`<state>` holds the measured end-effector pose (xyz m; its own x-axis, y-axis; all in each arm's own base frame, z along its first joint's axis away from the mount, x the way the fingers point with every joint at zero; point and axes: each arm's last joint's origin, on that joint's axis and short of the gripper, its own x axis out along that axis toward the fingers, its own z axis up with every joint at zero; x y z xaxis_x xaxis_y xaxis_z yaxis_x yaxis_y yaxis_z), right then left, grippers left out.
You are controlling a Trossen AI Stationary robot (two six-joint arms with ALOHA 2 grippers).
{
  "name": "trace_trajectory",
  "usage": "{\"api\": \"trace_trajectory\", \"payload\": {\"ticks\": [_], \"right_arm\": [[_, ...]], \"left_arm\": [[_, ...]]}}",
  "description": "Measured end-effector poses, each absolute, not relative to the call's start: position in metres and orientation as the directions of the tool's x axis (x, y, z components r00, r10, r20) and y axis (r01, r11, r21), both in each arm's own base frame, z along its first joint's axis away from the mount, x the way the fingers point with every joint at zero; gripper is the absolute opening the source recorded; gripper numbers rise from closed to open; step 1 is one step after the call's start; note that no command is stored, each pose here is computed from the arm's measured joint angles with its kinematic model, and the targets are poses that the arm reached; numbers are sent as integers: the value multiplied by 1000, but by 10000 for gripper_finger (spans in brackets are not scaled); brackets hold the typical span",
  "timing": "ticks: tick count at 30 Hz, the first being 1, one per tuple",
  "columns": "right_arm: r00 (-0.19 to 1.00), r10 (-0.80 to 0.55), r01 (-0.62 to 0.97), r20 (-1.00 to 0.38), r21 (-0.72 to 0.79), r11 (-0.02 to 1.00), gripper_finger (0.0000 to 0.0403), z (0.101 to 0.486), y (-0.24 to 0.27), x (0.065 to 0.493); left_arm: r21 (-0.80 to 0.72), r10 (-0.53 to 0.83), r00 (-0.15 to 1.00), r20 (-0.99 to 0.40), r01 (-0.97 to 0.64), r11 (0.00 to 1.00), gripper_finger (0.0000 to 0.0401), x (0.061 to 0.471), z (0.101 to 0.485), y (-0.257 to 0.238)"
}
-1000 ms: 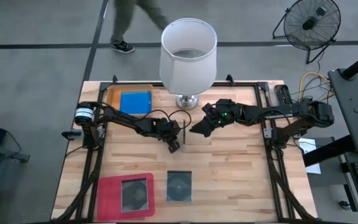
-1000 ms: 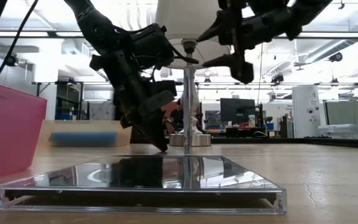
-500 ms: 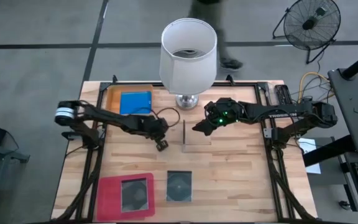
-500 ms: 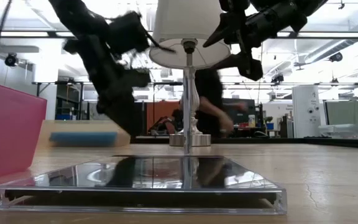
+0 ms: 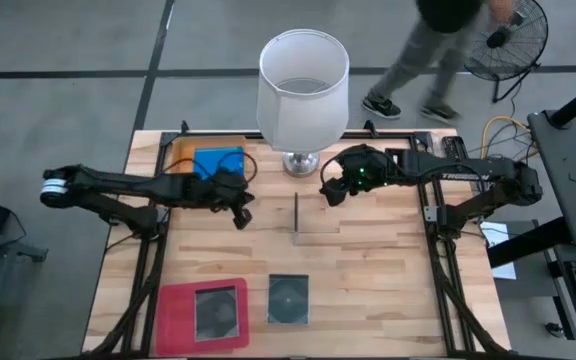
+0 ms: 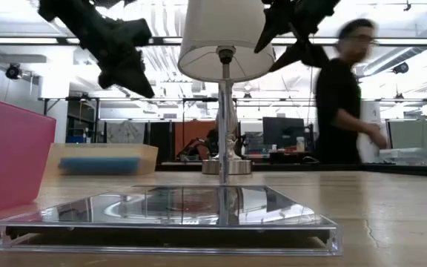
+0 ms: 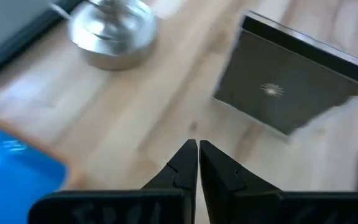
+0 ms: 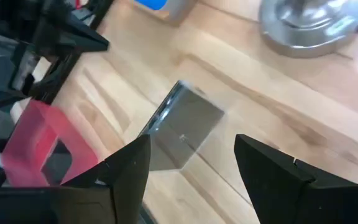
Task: Pick & place jewel cases by type
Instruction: Put the top black cd case into the pink bin
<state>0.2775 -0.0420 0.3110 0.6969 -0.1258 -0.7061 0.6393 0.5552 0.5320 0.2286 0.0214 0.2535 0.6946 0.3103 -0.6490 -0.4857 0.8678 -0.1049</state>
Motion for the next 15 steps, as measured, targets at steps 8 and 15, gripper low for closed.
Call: {"api": "trace_trajectory", "payload": {"ticks": [8, 15], "right_arm": [[696, -132, 665, -706, 564, 490, 222, 328, -33, 278], [660, -79, 687, -747, 556, 468, 209, 321, -18, 300]], "left_arm": [[-71, 384, 698, -605, -527, 847, 0, 203, 272, 22], [-65, 405, 699, -590, -540, 839, 0, 199, 276, 22]]}}
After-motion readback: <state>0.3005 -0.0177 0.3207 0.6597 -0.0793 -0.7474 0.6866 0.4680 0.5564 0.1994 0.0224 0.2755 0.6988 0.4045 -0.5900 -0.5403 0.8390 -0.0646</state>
